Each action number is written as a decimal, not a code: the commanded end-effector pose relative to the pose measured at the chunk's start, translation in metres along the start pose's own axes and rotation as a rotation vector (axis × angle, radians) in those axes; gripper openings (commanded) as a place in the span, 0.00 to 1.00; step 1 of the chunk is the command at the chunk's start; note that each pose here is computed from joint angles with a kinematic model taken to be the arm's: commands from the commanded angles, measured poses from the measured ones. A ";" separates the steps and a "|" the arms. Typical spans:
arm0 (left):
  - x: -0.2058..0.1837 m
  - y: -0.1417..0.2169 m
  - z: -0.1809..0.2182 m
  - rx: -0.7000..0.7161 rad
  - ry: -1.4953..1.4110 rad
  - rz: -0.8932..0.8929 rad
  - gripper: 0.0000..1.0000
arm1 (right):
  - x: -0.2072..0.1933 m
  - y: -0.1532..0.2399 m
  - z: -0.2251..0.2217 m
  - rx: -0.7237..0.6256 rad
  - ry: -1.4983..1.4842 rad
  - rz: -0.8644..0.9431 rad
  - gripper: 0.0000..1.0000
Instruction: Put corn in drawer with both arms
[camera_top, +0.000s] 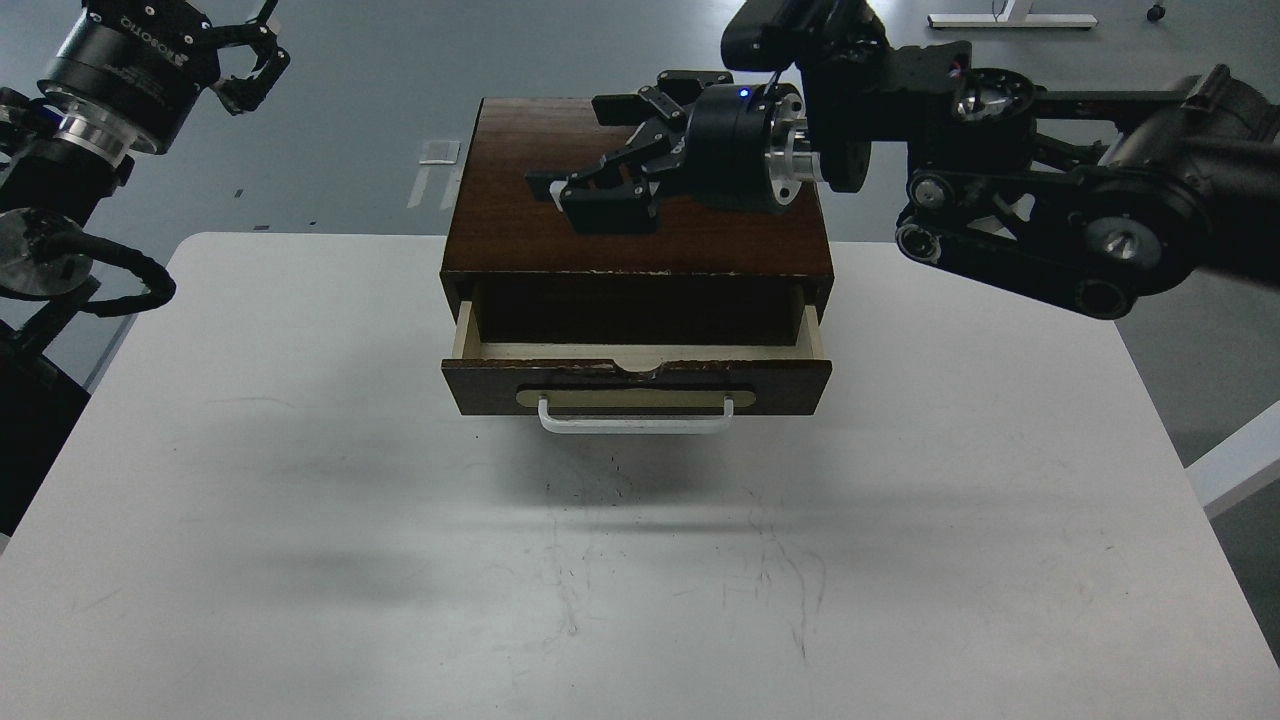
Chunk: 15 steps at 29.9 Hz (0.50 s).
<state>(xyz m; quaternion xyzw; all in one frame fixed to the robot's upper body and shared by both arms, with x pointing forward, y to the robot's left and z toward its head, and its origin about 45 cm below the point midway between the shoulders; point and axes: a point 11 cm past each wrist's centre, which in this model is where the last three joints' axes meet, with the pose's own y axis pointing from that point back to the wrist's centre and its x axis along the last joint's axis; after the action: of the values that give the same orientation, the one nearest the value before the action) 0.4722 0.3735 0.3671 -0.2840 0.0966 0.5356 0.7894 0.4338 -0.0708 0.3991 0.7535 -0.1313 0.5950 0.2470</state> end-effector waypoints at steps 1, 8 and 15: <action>0.002 0.001 -0.002 0.004 0.004 0.008 0.98 | 0.043 0.035 0.050 -0.115 -0.272 0.209 1.00; -0.003 -0.003 -0.014 0.003 0.034 0.002 0.98 | 0.046 0.085 0.104 -0.160 -0.766 0.500 1.00; -0.006 -0.004 -0.031 0.012 0.072 0.008 0.98 | 0.021 0.138 0.150 -0.152 -1.189 0.800 1.00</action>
<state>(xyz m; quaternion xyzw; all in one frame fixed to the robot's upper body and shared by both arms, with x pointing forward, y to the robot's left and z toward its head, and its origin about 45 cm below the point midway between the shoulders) 0.4775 0.3564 0.3530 -0.2950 0.1189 0.5290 0.7868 0.4946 -0.2381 0.4318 0.8381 -0.5107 0.1915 0.0072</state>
